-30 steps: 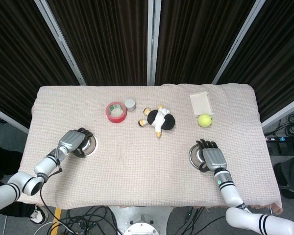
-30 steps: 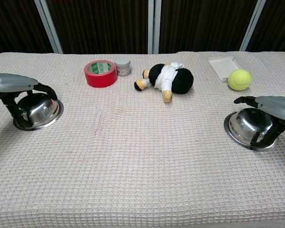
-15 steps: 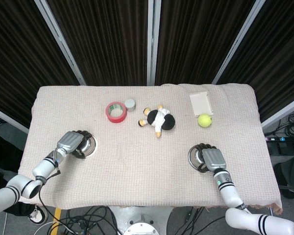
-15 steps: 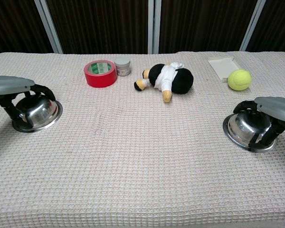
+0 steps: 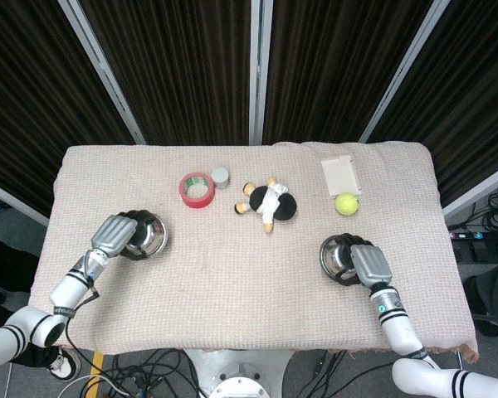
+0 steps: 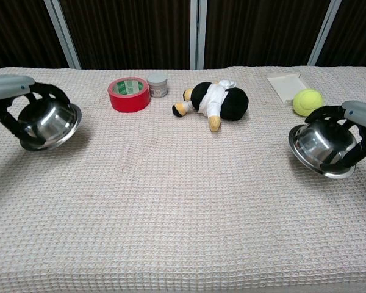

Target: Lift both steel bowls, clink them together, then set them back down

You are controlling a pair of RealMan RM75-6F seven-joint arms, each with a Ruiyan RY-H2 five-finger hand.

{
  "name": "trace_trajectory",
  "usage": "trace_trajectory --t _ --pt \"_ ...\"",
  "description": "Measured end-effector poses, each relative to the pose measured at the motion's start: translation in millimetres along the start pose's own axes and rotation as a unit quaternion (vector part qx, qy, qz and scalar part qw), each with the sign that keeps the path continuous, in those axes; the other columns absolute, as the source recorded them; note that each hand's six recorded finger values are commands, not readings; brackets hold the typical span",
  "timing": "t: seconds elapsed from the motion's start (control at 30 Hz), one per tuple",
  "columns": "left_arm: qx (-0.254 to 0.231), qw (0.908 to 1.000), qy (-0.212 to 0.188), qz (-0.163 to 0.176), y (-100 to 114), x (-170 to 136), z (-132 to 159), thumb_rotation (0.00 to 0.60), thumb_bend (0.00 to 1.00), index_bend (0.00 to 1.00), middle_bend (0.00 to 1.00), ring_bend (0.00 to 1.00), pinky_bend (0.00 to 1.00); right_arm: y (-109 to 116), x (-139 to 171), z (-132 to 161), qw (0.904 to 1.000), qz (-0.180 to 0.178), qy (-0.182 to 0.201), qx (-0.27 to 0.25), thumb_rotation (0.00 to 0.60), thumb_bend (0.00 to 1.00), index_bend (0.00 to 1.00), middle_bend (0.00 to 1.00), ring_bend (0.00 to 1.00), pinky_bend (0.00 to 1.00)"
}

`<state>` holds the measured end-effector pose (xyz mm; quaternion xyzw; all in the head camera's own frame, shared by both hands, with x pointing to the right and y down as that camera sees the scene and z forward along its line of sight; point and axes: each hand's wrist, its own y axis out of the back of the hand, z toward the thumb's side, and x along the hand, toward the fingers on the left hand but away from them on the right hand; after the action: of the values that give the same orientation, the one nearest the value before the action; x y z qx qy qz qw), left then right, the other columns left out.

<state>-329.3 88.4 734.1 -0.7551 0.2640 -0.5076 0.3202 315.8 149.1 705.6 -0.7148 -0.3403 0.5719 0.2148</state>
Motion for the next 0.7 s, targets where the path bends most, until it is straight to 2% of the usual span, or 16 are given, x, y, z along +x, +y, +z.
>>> trace_trajectory --t 0.07,0.13,0.17,0.23,0.27,0.33,0.43,0.47,0.53,0.57,0.63,0.67,0.7 --pt "-0.024 0.9982 -0.009 0.054 16 -4 7 0.6 0.29 0.42 0.43 0.43 0.67 11 1 3 0.9992 -0.021 0.012 -0.031 0.6 0.15 0.35 0.35 0.28 0.39" --pt "-0.057 0.9925 -0.019 0.106 29 -9 15 0.6 0.29 0.42 0.43 0.43 0.67 19 2 8 0.9969 -0.039 0.026 -0.063 0.6 0.15 0.35 0.35 0.28 0.39" --pt "-0.088 0.9858 -0.027 0.14 38 -13 22 0.6 0.29 0.42 0.43 0.43 0.67 23 1 11 0.9943 -0.05 0.037 -0.087 0.6 0.15 0.35 0.35 0.28 0.39" --pt "-0.146 0.9711 -0.041 0.184 47 -20 32 0.6 0.29 0.42 0.43 0.43 0.66 28 0 16 0.9884 -0.062 0.054 -0.127 0.6 0.15 0.35 0.34 0.28 0.39" --pt "-0.19 0.9592 -0.05 0.203 50 -24 38 0.6 0.29 0.42 0.43 0.43 0.66 29 -1 20 0.9829 -0.068 0.066 -0.157 0.6 0.15 0.35 0.34 0.28 0.39" --pt "-0.266 0.9379 -0.065 0.213 51 -30 50 0.6 0.29 0.42 0.43 0.43 0.66 30 -2 27 0.9719 -0.074 0.085 -0.207 0.6 0.15 0.35 0.34 0.28 0.39" --pt "-0.402 0.8907 -0.086 0.194 44 -37 74 0.6 0.29 0.43 0.43 0.43 0.66 27 -5 38 0.9449 -0.074 0.116 -0.297 0.6 0.15 0.35 0.34 0.28 0.39" --pt "-0.454 0.8681 -0.091 0.179 41 -37 85 0.6 0.29 0.43 0.43 0.43 0.66 26 -6 43 0.931 -0.071 0.128 -0.334 0.6 0.15 0.35 0.34 0.28 0.39" --pt "-0.518 0.8368 -0.095 0.15 35 -37 101 0.6 0.29 0.43 0.43 0.43 0.66 23 -8 52 0.9074 -0.062 0.146 -0.389 0.6 0.16 0.35 0.34 0.28 0.39" --pt "-0.545 0.8224 -0.096 0.132 31 -35 109 0.6 0.29 0.43 0.43 0.43 0.66 21 -9 58 0.8898 -0.054 0.158 -0.425 0.6 0.16 0.35 0.34 0.28 0.39" --pt "-0.567 0.8106 -0.095 0.112 27 -30 120 0.6 0.29 0.43 0.43 0.43 0.66 19 -11 69 0.8611 -0.037 0.176 -0.475 0.6 0.17 0.35 0.34 0.28 0.39" --pt "-0.575 0.8055 -0.098 0.105 26 -25 127 0.6 0.29 0.43 0.43 0.43 0.66 17 -13 78 0.8411 -0.025 0.189 -0.506 0.6 0.17 0.35 0.34 0.28 0.39" --pt "-0.58 0.8014 -0.102 0.102 27 -22 132 0.6 0.29 0.43 0.43 0.43 0.66 16 -14 86 0.826 -0.015 0.199 -0.527 0.6 0.17 0.35 0.34 0.28 0.39"
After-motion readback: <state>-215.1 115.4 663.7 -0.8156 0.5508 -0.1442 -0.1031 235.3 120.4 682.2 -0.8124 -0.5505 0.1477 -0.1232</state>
